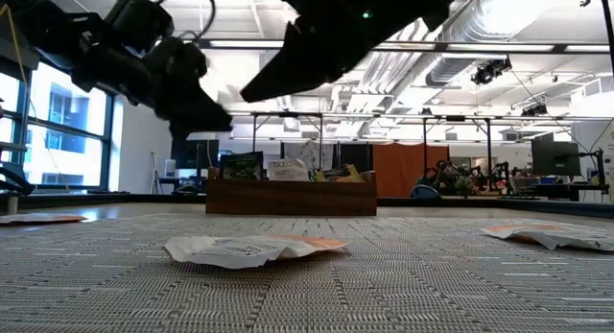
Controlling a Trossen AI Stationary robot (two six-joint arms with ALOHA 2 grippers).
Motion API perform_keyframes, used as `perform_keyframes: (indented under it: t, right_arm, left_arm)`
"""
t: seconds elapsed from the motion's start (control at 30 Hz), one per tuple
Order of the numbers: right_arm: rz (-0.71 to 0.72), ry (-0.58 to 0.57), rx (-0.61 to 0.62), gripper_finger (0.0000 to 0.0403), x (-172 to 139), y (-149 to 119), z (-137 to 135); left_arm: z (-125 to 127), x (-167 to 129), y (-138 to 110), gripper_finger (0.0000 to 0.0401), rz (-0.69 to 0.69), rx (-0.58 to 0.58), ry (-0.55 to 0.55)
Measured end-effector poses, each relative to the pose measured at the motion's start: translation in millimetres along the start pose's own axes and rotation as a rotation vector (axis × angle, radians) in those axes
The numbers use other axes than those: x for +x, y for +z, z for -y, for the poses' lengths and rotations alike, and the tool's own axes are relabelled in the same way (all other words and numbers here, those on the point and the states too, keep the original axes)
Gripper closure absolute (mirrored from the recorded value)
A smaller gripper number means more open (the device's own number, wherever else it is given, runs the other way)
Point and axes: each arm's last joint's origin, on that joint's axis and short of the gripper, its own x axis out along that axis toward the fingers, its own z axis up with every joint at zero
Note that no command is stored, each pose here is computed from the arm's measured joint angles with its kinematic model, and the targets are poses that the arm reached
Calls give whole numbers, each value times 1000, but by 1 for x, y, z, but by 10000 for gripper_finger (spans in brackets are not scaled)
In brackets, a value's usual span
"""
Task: Pick & Place Tea
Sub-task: Put the white tea bag into the middle section of the wooden organizer
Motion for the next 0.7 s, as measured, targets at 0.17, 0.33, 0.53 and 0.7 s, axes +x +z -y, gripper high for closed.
perform_keyframes:
  t: [0.17, 0.33, 0.53, 0.7]
  right_arm:
    - [-36, -19, -20, 263, -1, -2, -9]
    - [-39, -45, -80, 263, -1, -3, -4]
    - [-53, -82, -103, 263, 1, -5, 13]
    - [-134, -85, -48, 263, 2, -14, 19]
  left_arm:
    - [4, -5, 1, 281, -314, -149, 70]
    - [23, -19, -13, 281, -682, -323, 173]
    - [61, -40, -26, 281, -966, -487, 240]
    - [78, -53, -50, 281, -1063, -541, 407]
